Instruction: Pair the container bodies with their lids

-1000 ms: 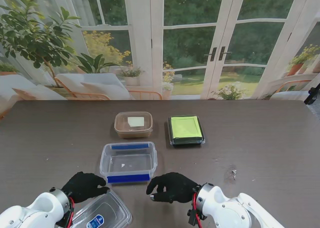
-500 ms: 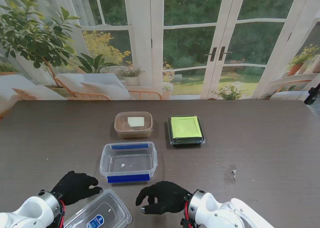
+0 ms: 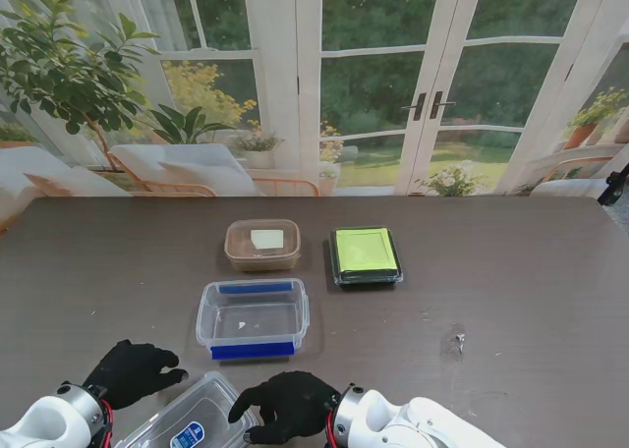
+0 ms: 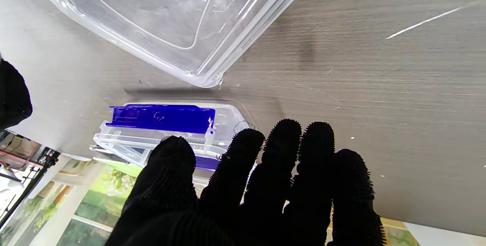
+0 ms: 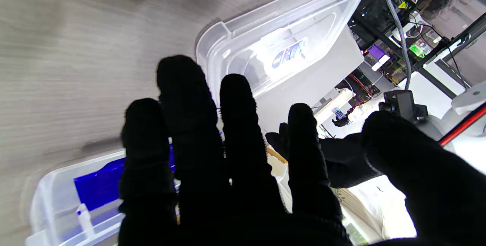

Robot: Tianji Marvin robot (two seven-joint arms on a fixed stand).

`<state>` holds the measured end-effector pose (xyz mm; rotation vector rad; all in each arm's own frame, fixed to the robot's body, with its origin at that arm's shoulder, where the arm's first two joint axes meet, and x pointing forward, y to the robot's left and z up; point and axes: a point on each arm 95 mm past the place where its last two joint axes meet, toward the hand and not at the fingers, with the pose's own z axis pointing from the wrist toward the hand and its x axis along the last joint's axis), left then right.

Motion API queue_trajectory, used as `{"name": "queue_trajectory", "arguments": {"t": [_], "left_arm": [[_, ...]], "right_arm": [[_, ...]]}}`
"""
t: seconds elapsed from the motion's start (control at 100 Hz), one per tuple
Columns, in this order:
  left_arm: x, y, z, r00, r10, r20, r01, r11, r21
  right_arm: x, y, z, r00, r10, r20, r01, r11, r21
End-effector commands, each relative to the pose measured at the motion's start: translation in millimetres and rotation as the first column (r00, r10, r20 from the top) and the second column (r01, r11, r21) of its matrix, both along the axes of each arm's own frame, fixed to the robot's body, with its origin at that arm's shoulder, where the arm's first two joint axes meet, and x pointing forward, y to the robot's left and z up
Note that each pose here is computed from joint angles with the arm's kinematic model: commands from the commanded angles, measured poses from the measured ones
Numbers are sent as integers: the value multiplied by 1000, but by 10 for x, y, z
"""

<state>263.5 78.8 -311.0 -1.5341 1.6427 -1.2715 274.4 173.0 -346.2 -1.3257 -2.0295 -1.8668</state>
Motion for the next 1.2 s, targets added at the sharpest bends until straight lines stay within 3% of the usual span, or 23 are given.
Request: {"name": "queue_trajectory", "arguments": {"t": [0.0,0.19,0.52,1.19], "left_arm": [[-28,22,-48,1000,1,-24,-1,1000,3],[-39,26,-40,1000,0,-21,0,1000,9],[-90,8,-48,999,8,-34,-8,1000,19],[-100,-12,-81,998,-2,-56,3,1000,20]], "right_arm": [[2,51,-51,1000,8,-3,-8,1000,-22],[60,161,-138,998,15,61,-10,996,-87],[147,309,-196,979,42,202,4,976,-219],[254,386,-348,979,27,204,38,951,-308]]}}
